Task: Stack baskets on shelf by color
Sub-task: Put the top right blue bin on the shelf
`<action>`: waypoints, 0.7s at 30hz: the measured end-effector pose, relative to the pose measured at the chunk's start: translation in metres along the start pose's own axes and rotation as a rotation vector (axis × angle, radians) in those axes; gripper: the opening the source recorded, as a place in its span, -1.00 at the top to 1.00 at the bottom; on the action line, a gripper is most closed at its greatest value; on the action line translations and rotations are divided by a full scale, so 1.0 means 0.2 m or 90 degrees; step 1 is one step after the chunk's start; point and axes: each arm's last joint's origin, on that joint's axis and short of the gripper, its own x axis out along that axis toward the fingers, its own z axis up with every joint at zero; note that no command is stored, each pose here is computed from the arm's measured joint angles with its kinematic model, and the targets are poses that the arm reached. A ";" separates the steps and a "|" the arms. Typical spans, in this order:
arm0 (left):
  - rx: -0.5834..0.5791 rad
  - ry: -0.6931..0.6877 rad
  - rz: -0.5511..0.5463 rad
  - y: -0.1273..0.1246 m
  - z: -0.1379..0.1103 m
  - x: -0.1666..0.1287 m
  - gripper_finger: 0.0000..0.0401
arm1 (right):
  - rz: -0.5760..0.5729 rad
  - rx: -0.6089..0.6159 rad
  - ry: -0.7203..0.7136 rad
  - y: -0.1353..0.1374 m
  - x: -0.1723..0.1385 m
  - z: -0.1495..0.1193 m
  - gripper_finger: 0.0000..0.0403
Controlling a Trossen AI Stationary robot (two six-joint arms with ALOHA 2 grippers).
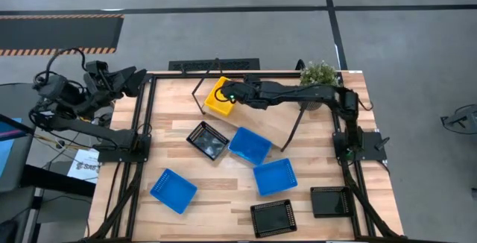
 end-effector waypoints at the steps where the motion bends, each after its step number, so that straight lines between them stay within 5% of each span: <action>1: -0.005 0.015 0.004 0.01 -0.01 0.00 -0.19 | 0.014 -0.026 0.000 0.01 -0.04 0.02 0.51; 9: -0.024 0.126 0.072 0.08 -0.07 -0.01 -0.19 | 0.087 -0.389 0.117 0.00 -0.47 0.01 0.15; 15: 0.000 0.147 0.103 0.11 -0.08 -0.02 -0.19 | 0.020 -0.580 0.213 -0.14 -0.65 -0.20 -0.07; 21: 0.028 0.132 0.113 0.11 -0.08 -0.02 -0.19 | -0.007 -0.719 0.275 -0.21 -0.60 -0.53 -0.17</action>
